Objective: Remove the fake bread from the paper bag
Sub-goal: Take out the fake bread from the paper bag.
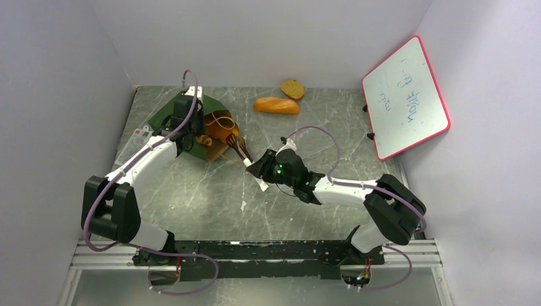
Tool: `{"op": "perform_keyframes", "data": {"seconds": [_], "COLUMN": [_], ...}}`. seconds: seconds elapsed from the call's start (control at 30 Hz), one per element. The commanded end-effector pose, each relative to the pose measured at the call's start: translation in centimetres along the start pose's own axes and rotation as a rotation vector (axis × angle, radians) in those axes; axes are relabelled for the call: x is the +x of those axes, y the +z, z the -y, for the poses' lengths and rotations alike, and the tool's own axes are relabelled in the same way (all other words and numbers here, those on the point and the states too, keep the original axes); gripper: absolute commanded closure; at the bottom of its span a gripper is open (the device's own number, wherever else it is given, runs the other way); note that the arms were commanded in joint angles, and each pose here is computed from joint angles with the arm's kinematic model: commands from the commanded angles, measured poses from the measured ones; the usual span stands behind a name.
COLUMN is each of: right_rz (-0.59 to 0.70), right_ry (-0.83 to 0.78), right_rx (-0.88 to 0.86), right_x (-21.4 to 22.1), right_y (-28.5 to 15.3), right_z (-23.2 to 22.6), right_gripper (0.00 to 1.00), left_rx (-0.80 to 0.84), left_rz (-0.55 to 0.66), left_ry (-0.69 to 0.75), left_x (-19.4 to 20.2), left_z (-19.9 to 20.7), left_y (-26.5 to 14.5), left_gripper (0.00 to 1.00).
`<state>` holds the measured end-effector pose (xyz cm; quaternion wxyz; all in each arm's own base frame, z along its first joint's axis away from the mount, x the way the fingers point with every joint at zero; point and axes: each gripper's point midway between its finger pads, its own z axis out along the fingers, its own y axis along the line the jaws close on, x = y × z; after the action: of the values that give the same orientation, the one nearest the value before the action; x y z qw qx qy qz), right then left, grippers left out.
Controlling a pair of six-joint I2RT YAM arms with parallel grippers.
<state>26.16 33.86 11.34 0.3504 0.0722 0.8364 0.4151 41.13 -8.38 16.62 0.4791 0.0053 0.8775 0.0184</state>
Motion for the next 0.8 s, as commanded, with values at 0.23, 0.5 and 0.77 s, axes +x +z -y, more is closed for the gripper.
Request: {"op": "perform_keyframes", "data": {"seconds": [0.23, 0.5, 0.77], "right_rz": [0.031, 0.032, 0.021], "right_ry": [0.022, 0.031, 0.098], "right_rx": [-0.071, -0.084, -0.123], "right_x": [-1.19, -1.27, -1.33], "right_y": [0.36, 0.30, 0.52], "right_z": [-1.68, -1.93, -1.89], "right_gripper": [0.57, 0.57, 0.58], "left_rx": [0.042, 0.048, 0.057], "left_rz": [0.063, 0.062, 0.066], "left_ry": [-0.023, -0.023, -0.023], "left_x": [-1.55, -1.48, -1.44], "left_z": [0.51, 0.63, 0.72], "left_y": [-0.73, -0.83, -1.00], "left_gripper": [0.93, 0.93, 0.93]}}
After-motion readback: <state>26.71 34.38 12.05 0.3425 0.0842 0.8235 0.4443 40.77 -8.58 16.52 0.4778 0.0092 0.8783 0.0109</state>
